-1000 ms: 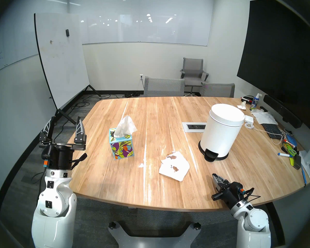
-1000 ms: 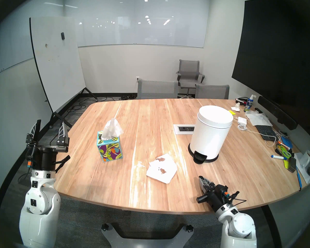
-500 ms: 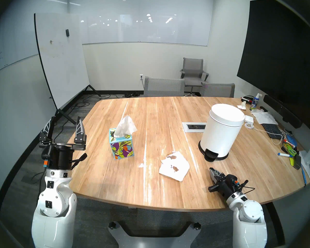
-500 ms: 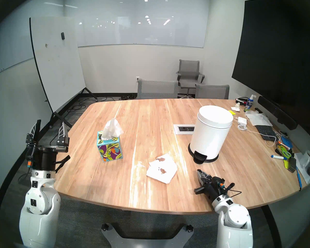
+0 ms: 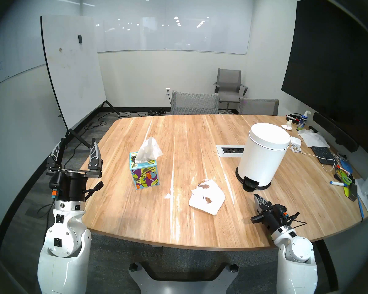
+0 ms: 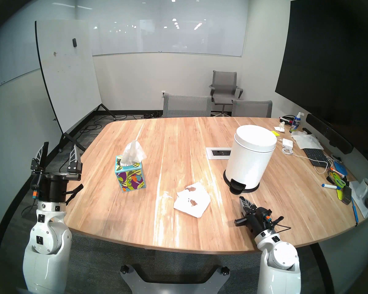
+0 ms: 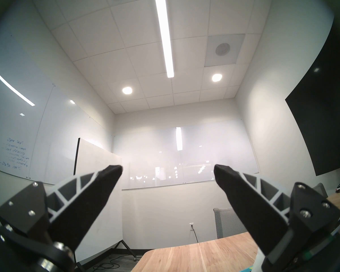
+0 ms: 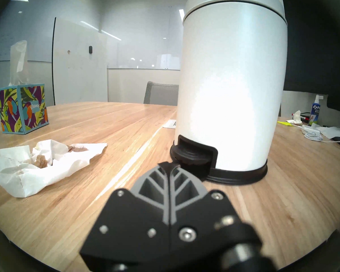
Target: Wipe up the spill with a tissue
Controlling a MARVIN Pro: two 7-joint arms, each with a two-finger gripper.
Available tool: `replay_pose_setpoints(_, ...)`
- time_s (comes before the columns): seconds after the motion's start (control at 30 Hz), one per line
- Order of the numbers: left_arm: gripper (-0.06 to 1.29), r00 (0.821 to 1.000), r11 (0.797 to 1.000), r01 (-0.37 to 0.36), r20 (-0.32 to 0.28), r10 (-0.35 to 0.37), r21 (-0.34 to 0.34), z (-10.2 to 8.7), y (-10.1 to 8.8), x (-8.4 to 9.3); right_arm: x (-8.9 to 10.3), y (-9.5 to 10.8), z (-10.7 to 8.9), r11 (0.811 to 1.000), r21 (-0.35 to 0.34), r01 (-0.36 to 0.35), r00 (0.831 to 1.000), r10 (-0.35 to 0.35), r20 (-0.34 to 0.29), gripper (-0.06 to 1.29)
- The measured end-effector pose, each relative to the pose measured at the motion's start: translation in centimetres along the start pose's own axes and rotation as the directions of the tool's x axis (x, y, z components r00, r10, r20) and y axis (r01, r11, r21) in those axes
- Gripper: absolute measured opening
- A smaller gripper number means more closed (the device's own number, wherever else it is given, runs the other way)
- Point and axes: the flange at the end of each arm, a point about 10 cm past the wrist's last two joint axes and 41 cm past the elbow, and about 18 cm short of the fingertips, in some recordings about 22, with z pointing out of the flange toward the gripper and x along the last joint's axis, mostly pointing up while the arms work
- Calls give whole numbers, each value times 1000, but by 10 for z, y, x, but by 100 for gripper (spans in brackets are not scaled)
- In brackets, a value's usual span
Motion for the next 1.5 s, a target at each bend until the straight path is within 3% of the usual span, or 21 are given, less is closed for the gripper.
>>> replay_pose_setpoints(0.5, 127, 1000, 1000, 0, 0, 0, 0, 0, 0, 0, -16, 3, 23, 1000, -3, 0, 1000, 0, 31, -3)
replay_pose_setpoints(0.97, 127, 1000, 1000, 0, 0, 0, 0, 0, 0, 0, 2, 14, 43, 999, -29, 27, 1000, -27, -15, -3)
replay_pose_setpoints(1.5, 127, 1000, 1000, 0, 0, 0, 0, 0, 0, 0, 9, 20, 53, 999, -40, 34, 999, -35, -33, -3)
